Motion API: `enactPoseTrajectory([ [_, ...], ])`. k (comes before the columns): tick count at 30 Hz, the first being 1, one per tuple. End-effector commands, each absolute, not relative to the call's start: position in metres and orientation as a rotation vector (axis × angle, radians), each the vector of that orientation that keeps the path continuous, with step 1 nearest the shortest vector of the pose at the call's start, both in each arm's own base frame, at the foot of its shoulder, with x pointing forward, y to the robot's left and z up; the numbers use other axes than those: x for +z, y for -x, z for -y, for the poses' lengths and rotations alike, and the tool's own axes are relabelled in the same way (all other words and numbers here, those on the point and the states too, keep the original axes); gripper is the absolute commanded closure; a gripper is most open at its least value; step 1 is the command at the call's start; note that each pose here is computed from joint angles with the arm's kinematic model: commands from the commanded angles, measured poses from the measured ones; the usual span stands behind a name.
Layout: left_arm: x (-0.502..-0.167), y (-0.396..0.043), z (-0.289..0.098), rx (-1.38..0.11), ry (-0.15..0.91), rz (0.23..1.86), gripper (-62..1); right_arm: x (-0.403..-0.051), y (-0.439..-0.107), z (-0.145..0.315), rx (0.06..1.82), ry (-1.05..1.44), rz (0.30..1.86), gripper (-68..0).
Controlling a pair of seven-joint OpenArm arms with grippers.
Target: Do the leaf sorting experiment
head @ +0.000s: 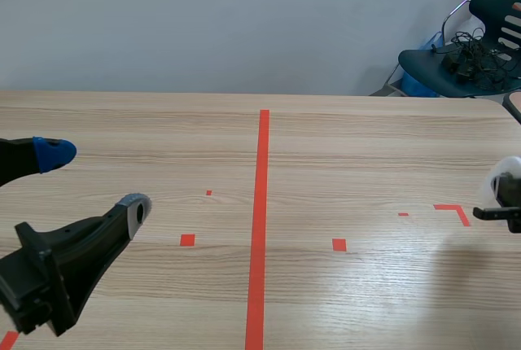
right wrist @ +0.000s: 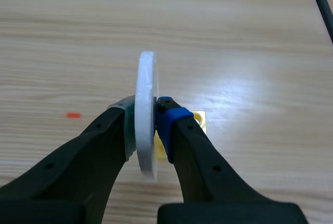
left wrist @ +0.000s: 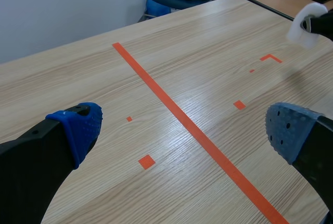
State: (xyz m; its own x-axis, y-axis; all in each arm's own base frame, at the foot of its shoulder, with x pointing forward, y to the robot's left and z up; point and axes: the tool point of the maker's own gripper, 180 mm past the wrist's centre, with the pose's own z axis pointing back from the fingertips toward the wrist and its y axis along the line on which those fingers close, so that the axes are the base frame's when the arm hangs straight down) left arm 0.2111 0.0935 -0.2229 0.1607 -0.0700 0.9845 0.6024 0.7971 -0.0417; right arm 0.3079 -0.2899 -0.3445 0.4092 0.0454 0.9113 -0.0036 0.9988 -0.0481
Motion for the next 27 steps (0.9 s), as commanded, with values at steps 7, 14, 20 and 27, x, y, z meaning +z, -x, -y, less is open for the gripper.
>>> enactPoseTrajectory([
  [7,-0.221,-0.212,-0.093,-0.508,0.487,1.336,-62.3,-0.351,-0.325,0.331,-0.097,0.134,1.186,-3.7],
  [14,-0.221,-0.212,-0.093,-0.507,0.487,1.336,-62.3,-0.358,-0.321,0.333,-0.072,0.16,1.158,-9.7],
  [20,-0.22,-0.213,-0.093,-0.508,0.487,1.337,-62.3,-0.353,-0.322,0.335,-0.041,0.157,1.16,-30.9],
  [27,-0.22,-0.213,-0.093,-0.508,0.488,1.338,-62.3,-0.305,-0.34,0.314,0.16,0.011,1.215,-46.7],
])
